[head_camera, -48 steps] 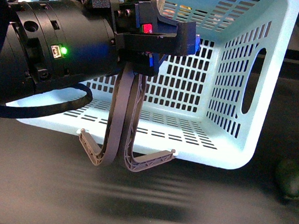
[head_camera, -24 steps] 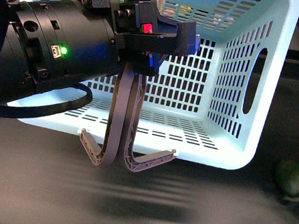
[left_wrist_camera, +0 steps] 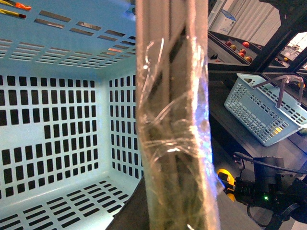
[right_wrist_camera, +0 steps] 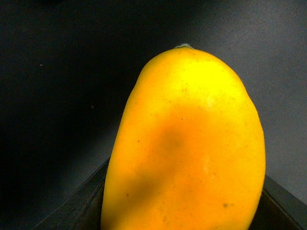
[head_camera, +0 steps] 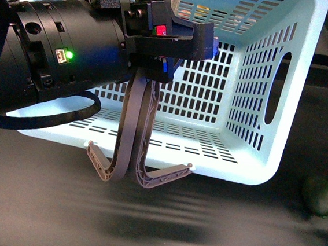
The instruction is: Pick mango with right arm and hold basket with left
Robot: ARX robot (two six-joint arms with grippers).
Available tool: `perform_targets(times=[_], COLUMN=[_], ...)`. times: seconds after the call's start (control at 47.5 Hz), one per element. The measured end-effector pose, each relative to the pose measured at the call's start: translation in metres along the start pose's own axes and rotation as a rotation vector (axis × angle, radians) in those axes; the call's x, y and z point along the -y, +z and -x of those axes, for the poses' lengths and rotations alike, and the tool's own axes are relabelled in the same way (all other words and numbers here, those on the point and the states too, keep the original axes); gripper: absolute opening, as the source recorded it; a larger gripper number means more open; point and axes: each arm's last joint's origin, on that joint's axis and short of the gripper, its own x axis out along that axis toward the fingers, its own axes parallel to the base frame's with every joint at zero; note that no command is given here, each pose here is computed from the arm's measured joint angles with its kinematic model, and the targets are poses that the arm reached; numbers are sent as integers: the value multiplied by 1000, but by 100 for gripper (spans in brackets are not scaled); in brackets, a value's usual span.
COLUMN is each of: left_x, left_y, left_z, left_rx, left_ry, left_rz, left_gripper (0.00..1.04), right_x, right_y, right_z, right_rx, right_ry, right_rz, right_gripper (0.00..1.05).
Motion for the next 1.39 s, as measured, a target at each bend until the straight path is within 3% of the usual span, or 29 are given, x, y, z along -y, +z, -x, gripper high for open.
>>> perform_targets(times=[0.526,0.821,1.032,1.389], left_x=[0,0,0,0], left_y=[0,0,0,0], left_z=[0,0,0,0], left_rx=[0,0,0,0], left_ry=[0,0,0,-1], left_rz=[0,0,0,0], left_gripper=[9,9,9,9], right_x=[-15,-67,-110,-171], right_y=[60,90,76,39], right_z=[102,226,295,307], right_rx=[100,192,228,181], right_ry=[281,684,916,1005], right_rz=[-19,138,305,420], right_gripper=[64,64,64,64])
